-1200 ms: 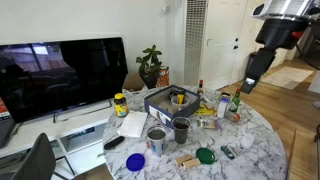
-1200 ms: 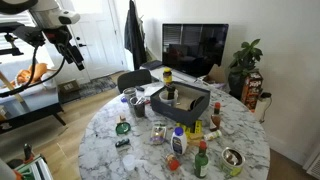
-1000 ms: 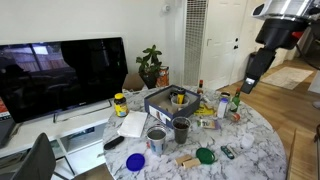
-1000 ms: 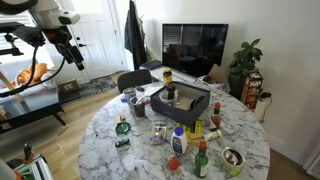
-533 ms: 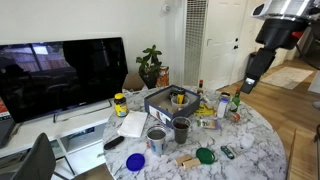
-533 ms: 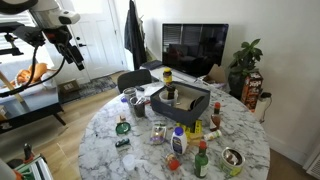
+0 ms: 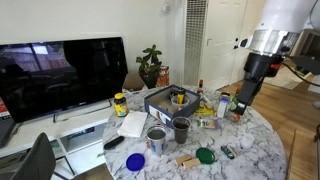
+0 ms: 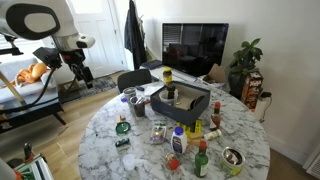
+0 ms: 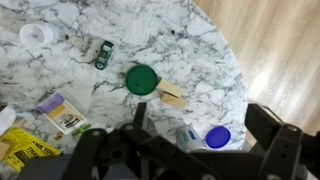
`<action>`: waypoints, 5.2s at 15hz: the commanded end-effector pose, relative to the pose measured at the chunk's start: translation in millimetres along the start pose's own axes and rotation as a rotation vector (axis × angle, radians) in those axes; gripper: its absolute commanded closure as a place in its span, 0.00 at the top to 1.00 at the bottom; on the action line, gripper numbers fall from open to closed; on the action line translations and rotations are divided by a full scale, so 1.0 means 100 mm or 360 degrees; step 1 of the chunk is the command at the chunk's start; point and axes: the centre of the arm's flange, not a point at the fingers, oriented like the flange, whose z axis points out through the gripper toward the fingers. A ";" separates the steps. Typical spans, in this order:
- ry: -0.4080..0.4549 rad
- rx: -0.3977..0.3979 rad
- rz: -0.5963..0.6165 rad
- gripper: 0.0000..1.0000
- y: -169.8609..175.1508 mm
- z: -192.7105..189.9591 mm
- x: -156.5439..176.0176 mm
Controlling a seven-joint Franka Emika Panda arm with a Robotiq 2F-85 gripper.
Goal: Put the toy car on the green lid then put the green lid on the clear cup on the table
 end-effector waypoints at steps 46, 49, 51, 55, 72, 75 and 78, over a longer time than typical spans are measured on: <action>-0.0091 -0.0213 0.0465 1.00 1.52 2.94 0.19; -0.0082 -0.0209 0.0503 0.91 1.52 2.99 0.21; -0.0075 -0.0203 0.0524 0.75 1.52 3.02 0.23; -0.0075 -0.0211 0.0541 0.37 1.51 3.07 0.26; -0.0068 -0.0121 0.0381 0.08 0.74 2.78 0.97; -0.0092 -0.0093 0.0375 0.08 0.71 2.84 1.11; -0.0184 -0.0097 0.0368 0.08 0.69 2.88 1.08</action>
